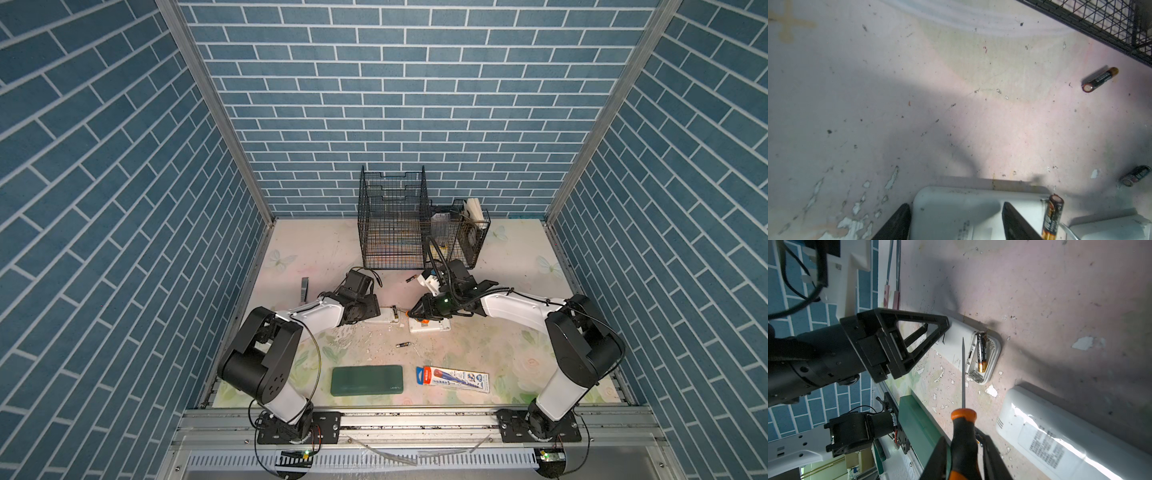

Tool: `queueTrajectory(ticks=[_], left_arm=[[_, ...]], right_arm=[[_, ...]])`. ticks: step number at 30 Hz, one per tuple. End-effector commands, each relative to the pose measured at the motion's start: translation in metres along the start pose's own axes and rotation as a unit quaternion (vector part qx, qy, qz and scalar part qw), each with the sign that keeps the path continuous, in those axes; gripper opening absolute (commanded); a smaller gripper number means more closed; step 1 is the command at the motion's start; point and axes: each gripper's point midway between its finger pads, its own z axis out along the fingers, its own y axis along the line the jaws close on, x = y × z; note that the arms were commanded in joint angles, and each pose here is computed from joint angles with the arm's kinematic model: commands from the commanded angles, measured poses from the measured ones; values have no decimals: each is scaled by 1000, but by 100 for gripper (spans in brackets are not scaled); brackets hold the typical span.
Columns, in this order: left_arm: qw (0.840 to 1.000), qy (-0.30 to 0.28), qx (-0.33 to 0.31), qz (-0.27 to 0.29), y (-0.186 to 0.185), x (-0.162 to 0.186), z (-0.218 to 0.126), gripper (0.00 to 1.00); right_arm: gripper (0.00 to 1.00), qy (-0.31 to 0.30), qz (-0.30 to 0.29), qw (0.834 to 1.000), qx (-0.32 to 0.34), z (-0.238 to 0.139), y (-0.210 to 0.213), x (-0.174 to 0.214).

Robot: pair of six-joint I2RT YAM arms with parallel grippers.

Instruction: Unload the batteries from the remote control

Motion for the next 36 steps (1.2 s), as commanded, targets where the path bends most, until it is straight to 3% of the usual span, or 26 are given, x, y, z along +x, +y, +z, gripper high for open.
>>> queueTrajectory(ticks=[1, 12, 36], left_arm=[[1000, 0, -11, 9, 6, 4, -8, 71], [1000, -13, -5, 8, 3, 0, -21, 72], [1000, -12, 5, 6, 1, 0, -18, 72]], right_arm=[[0, -11, -5, 1000, -17, -4, 13, -15], [0, 17, -8, 1000, 8, -20, 10, 12], [0, 44, 16, 999, 27, -12, -10, 42]])
